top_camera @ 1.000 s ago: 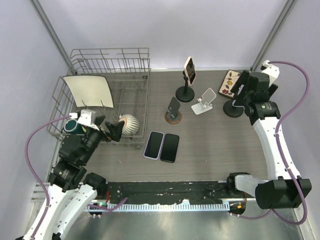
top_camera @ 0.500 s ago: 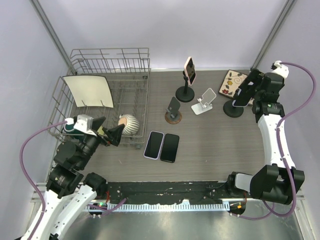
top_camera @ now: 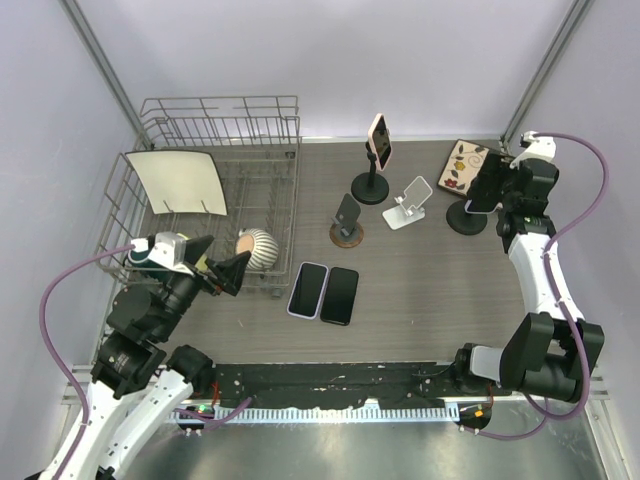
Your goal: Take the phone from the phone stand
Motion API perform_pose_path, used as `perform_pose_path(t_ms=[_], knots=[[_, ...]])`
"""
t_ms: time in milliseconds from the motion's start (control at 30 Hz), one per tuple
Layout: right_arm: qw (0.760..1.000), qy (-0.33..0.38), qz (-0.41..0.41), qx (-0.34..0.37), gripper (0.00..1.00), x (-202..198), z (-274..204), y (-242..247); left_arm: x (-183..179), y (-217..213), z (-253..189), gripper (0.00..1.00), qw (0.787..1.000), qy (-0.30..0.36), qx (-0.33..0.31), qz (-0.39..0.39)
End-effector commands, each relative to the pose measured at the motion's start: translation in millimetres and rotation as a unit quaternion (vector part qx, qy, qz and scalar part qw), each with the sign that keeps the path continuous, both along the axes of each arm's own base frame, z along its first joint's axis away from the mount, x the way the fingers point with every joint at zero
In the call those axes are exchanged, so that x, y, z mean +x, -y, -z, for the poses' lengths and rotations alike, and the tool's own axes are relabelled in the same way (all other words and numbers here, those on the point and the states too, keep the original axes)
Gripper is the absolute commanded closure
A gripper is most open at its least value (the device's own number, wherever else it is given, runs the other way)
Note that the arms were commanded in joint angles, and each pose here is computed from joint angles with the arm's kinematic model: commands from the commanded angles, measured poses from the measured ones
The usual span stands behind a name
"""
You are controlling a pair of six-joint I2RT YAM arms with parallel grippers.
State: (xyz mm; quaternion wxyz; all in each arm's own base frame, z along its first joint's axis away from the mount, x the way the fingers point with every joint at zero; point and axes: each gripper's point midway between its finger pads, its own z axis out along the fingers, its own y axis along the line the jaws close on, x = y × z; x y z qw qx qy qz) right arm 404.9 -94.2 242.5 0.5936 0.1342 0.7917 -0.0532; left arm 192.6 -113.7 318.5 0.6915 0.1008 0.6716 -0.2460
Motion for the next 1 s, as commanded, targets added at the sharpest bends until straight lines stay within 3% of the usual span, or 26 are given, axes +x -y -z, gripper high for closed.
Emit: perform_pose_path(t_ms=[0,200,400,600,633,833,967], knots=[[0.998,0.048,-0.036,-0.031,0.03,13,-27,-2,-2,1,-9,0.00,1.000,0.016,-0.009,0.004],[0.996,0.036,-0.071,-0.035,0.05,23,-16,-6,-2,2,-8,0.00,1.000,0.016,-0.008,0.005],[0.996,0.041,-0.071,-0.032,0.12,24,-15,-6,-1,3,-7,0.00,1.000,0.013,-0.006,0.007],[0.994,0.081,-0.060,-0.038,0.35,12,-41,-7,1,6,-4,0.00,1.000,0.009,-0.002,0.011],[0.993,0.094,-0.058,-0.031,0.44,7,-50,-9,1,6,-4,0.00,1.000,0.010,-0.002,0.013],[0.986,0.156,-0.061,0.000,0.76,-18,-85,-25,5,11,2,0.00,1.000,0.001,0.004,0.019],[0.980,0.183,-0.082,0.018,0.84,-38,-104,-47,10,14,8,0.00,1.000,-0.010,0.013,0.019]])
